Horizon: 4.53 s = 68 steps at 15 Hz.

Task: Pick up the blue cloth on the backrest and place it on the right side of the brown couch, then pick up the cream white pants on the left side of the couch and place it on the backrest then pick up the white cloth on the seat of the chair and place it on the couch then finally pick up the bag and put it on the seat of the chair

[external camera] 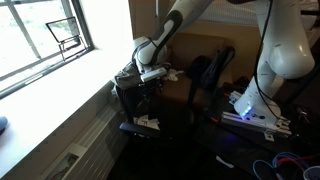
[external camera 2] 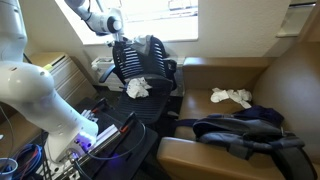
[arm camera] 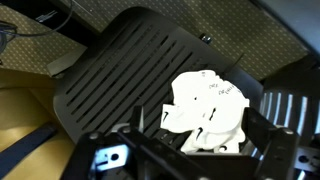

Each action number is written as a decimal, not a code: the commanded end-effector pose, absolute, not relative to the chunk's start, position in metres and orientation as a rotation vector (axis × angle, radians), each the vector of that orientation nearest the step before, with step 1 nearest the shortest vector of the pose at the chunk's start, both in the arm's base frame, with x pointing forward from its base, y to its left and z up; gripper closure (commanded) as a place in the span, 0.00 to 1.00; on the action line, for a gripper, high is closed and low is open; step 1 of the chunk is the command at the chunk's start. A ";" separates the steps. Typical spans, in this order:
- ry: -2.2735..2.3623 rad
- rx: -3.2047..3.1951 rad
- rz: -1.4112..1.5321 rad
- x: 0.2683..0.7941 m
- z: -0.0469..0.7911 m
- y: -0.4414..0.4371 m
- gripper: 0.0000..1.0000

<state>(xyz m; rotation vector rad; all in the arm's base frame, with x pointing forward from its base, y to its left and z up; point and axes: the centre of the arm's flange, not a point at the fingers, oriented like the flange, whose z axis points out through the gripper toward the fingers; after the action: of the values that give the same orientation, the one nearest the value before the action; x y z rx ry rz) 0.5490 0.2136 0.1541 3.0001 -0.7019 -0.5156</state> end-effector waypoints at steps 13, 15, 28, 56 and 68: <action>-0.740 2.891 -0.171 0.542 0.072 0.278 0.00; -0.746 2.877 -0.137 0.529 0.055 0.288 0.00; -0.909 2.801 -0.172 0.527 -0.024 0.269 0.00; -0.633 3.043 -0.238 0.570 -0.115 0.246 0.00; -0.644 2.961 -0.253 0.550 -0.119 0.253 0.00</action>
<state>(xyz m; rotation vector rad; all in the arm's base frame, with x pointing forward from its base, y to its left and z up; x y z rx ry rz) 0.5498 0.2535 -0.1193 2.9606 -0.6438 -0.2525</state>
